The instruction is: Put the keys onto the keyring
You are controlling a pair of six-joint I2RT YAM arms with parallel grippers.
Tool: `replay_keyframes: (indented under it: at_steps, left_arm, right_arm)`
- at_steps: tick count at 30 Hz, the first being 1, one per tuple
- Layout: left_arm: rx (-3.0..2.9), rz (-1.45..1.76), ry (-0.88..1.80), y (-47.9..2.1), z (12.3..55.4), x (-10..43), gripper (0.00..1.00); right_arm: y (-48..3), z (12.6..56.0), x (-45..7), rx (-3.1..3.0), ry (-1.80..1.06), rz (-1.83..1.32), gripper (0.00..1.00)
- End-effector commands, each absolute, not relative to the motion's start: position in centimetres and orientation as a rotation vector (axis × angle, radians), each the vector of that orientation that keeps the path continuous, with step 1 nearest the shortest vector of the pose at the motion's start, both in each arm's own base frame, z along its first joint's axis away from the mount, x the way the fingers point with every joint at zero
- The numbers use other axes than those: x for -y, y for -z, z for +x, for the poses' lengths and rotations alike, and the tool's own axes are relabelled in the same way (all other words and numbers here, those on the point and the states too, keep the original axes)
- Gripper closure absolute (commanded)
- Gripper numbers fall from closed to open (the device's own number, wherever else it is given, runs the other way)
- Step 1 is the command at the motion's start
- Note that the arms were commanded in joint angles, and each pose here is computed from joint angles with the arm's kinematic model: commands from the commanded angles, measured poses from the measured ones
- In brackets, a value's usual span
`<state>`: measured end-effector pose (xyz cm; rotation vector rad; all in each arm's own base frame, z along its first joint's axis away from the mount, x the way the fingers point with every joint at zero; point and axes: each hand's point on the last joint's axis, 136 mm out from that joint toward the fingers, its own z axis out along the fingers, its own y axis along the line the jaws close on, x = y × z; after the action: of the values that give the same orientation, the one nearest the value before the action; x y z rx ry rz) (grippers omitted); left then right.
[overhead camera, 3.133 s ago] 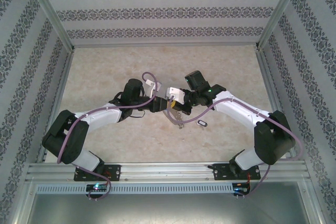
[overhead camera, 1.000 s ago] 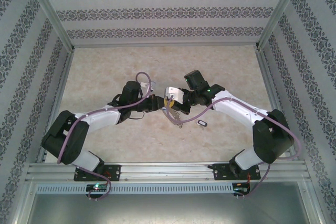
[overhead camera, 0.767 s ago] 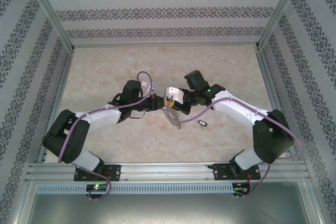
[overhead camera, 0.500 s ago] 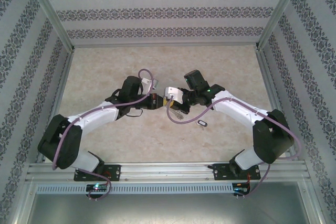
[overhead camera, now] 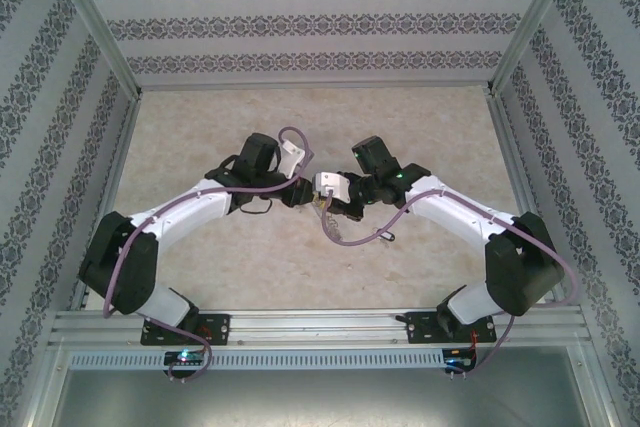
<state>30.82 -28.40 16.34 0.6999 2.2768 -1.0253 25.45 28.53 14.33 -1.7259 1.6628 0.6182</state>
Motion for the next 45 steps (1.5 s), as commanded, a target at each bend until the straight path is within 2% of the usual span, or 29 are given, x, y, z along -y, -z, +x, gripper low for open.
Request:
replay_keyframes:
  at_steps: [1, 3, 10, 13, 15, 20, 24, 29, 33, 39, 42, 45]
  left_arm:
    - [-2.265, 0.781, 0.938, -16.5, 31.6, 28.1, 0.82]
    - [-2.262, 0.777, 0.922, -16.4, 31.9, 28.1, 0.80]
    - [-2.274, 0.752, 0.959, -16.3, 31.3, 27.6, 0.81]
    - [-2.286, 0.638, 1.060, -17.2, 30.4, 26.3, 0.75]
    - [-2.310, 0.554, 1.169, -17.4, 29.3, 26.4, 0.65]
    - [-2.358, 0.260, 1.454, -16.1, 28.3, 27.4, 0.61]
    - [-2.349, 0.122, 1.520, -15.9, 28.4, 27.6, 0.56]
    - [-2.323, 0.110, 1.568, -16.2, 28.7, 28.7, 0.58]
    - [-2.315, 0.101, 1.625, -15.9, 28.8, 29.6, 0.65]
    - [-2.308, 0.091, 1.639, -16.1, 29.0, 29.7, 0.65]
    - [-2.337, 0.096, 1.616, -15.6, 29.1, 29.8, 0.73]
    - [-2.360, 0.086, 1.589, -14.8, 29.1, 29.7, 0.78]
  right_arm:
    - [-14.2, 23.7, -28.8, -1.636, -0.707, -1.773, 1.00]
    - [-14.3, 23.6, -28.8, -1.634, -0.708, -1.770, 1.00]
    - [-14.3, 25.0, -28.1, -1.730, -0.679, -1.678, 1.00]
    - [-14.4, 25.4, -27.9, -1.757, -0.686, -1.636, 1.00]
    - [-14.7, 25.6, -27.9, -1.767, -0.698, -1.593, 1.00]
    - [-15.1, 25.9, -27.8, -1.745, -0.706, -1.537, 1.00]
    - [-14.9, 25.2, -27.9, -1.714, -0.731, -1.577, 1.00]
    - [-14.5, 24.5, -28.3, -1.701, -0.748, -1.616, 1.00]
    - [-14.0, 24.6, -28.3, -1.717, -0.728, -1.629, 1.00]
    - [-13.9, 24.5, -28.1, -1.715, -0.697, -1.644, 1.00]
    - [-14.0, 24.4, -28.2, -1.703, -0.693, -1.649, 1.00]
    - [-13.9, 24.4, -28.2, -1.704, -0.694, -1.651, 1.00]
